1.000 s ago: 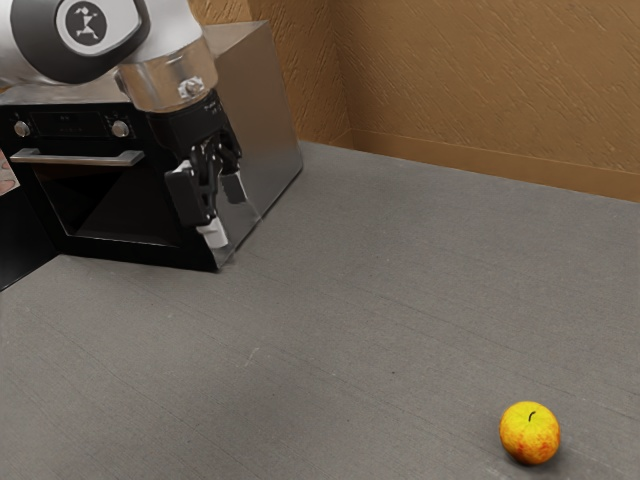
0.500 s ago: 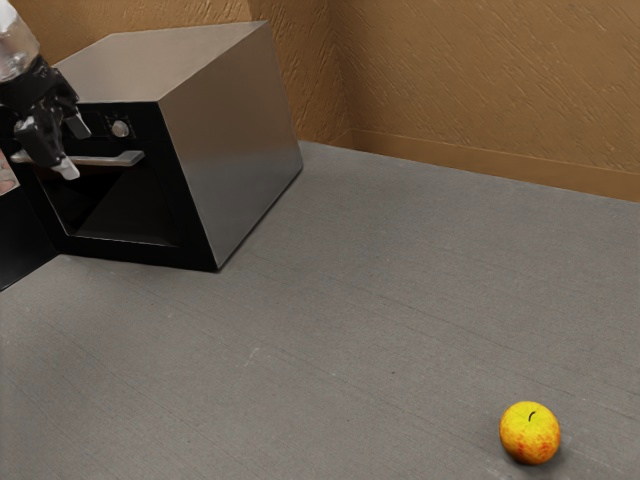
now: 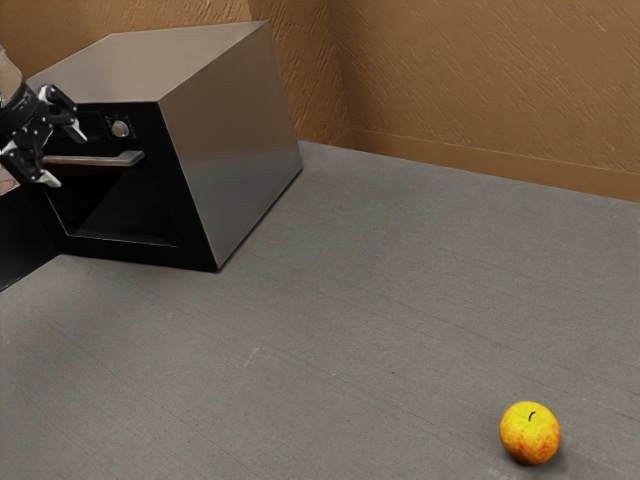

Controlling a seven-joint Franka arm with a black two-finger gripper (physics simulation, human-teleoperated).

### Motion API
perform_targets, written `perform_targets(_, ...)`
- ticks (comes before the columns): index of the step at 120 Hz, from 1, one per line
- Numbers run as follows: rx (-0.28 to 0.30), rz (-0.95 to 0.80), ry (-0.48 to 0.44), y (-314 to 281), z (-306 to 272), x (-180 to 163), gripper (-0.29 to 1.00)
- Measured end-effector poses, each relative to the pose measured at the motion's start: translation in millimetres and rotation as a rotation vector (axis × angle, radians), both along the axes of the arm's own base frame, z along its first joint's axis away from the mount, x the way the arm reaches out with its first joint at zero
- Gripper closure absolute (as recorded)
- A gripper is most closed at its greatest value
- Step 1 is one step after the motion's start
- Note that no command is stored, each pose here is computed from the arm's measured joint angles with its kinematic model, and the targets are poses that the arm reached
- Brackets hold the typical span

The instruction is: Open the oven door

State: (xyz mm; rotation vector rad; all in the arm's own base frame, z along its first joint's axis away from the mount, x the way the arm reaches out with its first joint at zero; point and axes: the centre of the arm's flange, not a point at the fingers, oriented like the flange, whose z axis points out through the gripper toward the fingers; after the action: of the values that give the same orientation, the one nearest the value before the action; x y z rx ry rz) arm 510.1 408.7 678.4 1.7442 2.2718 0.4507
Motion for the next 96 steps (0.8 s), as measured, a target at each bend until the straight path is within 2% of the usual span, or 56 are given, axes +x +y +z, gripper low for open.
perform_targets(21,0.057,-0.107,-0.012,9.3,-2.0,0.3,0.00)
perform_targets(72,0.136,-0.260,-0.021,26.9,-15.5,2.7,0.00)
perform_targets(96,0.076,-0.254,-0.088,22.5,-17.7,8.6,0.00)
